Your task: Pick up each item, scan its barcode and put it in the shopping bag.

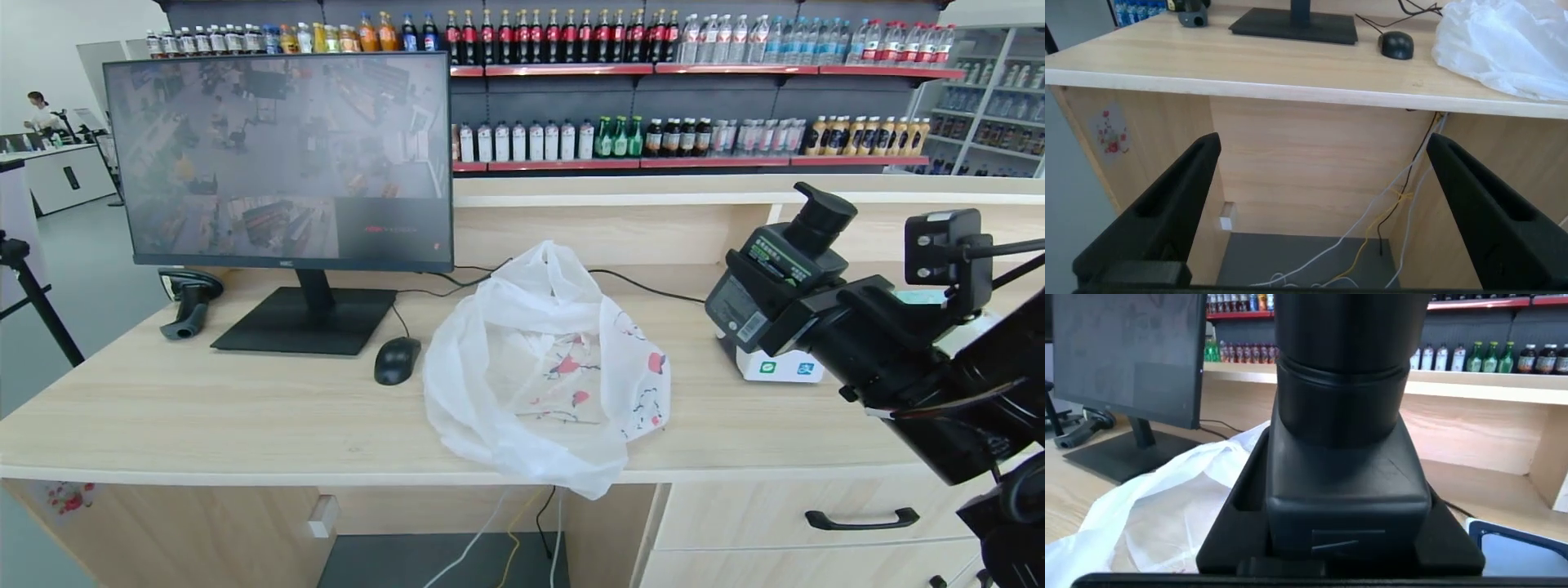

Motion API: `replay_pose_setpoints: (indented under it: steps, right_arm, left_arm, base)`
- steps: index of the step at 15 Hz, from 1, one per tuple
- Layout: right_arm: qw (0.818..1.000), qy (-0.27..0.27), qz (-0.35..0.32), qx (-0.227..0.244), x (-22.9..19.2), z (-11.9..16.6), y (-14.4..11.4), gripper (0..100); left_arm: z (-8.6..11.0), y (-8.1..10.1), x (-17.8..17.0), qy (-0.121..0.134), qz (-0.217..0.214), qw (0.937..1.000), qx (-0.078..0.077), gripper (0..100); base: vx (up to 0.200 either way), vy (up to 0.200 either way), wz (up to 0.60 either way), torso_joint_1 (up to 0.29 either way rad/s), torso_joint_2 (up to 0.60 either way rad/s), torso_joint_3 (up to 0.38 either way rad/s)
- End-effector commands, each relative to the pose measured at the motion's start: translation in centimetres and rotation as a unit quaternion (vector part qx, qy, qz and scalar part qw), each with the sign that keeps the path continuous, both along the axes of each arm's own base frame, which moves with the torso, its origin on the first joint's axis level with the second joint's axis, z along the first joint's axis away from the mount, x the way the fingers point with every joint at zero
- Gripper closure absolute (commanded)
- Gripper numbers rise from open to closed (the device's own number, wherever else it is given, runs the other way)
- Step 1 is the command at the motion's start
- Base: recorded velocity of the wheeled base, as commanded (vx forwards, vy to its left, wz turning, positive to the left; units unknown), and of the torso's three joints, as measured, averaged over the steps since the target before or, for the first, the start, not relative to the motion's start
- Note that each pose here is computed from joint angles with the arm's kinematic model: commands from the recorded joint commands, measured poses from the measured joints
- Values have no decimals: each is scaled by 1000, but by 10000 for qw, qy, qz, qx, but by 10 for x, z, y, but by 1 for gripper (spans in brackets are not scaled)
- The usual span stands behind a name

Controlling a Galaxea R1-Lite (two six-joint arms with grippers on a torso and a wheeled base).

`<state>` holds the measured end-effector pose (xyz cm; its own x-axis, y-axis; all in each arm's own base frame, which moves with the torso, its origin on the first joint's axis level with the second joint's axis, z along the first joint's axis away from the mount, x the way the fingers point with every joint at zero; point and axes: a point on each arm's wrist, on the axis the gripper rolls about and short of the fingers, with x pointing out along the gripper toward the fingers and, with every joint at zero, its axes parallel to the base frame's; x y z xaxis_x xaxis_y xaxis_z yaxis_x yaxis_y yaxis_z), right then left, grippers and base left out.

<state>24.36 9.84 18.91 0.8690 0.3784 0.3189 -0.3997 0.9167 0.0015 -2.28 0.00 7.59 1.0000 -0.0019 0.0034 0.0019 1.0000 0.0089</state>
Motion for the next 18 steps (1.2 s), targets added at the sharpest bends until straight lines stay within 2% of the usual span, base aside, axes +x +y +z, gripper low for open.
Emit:
replay_pose_setpoints:
  steps: [1, 9, 13, 18]
  right_arm:
    - [10000, 12, 2, -5, 2, -1, 1, 100]
    - [10000, -7, 4, 10, 4, 0, 2, 100]
    - [9999, 153, -1, -46, 9, -9, 3, 100]
    - [9986, 504, 8, -181, 35, -35, 14, 100]
  left_arm:
    - [0, 0, 0, -6, 2, 10000, -6, 0]
    - [0, 0, 0, -6, 2, 10000, -6, 0]
    - [0, 0, 0, -21, 2, 10000, -6, 0]
    - [0, 0, 0, -21, 2, 10000, -6, 0]
  base:
    - [0, 0, 0, 0, 0, 0]
    - [0, 0, 600, 3, 3, 2]
    - [0, 0, 0, 0, 0, 0]
    - [0, 0, 0, 0, 0, 0]
